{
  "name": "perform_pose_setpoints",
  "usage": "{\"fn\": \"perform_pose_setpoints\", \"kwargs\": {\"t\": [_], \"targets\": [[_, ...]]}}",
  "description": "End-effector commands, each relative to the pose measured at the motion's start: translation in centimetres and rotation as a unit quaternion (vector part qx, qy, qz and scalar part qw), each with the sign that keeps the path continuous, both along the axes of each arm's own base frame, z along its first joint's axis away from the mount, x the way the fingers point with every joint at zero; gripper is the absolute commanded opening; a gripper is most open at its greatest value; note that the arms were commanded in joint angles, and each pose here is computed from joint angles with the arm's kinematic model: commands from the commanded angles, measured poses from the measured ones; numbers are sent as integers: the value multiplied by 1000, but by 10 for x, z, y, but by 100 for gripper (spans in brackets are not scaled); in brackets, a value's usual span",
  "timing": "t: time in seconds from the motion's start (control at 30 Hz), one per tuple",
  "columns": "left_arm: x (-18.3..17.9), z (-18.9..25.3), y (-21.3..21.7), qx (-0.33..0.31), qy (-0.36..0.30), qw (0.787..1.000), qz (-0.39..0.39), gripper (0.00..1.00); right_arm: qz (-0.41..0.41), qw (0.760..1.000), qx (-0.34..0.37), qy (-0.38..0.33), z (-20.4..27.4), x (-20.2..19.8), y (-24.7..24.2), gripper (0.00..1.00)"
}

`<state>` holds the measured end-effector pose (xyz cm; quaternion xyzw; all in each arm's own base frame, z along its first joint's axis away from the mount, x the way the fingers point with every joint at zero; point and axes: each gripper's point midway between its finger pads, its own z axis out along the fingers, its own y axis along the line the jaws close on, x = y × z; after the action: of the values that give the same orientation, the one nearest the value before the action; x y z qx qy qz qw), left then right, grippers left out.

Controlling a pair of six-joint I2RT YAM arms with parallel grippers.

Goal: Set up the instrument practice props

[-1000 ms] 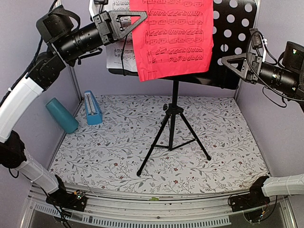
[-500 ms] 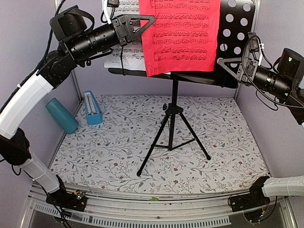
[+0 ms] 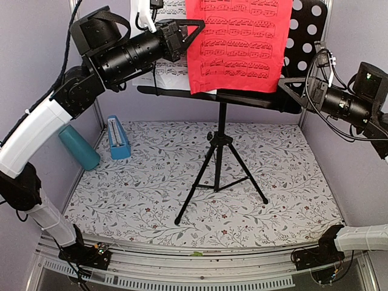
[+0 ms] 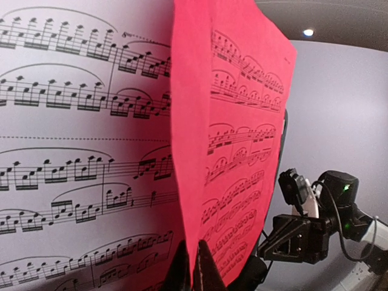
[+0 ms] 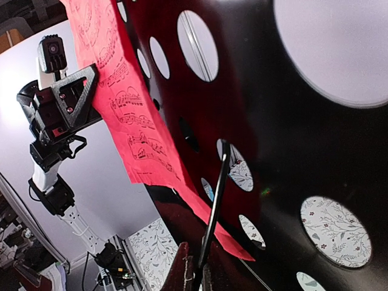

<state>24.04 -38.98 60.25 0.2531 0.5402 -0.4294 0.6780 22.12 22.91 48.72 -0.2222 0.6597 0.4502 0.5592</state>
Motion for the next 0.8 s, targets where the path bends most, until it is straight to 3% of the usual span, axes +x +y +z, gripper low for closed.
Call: {"fn": "perform_pose_setpoints", "kwargs": {"t": [0.0,0.27,0.6,0.77], "targets": [[6,6,1,-5,-9,999,45,0,10,997,-80,12,-39,8,8,0],[12,5,6,-10,1,996,84,0,-11,991,-127,-29,-47,10,-1,0],[14,4,5,-11,5,995,96,0,27,990,-119,-76,-45,-8,2,24],[16,3,4,-12,9,995,102,0,17,989,-117,-87,-44,-9,-1,20]]}}
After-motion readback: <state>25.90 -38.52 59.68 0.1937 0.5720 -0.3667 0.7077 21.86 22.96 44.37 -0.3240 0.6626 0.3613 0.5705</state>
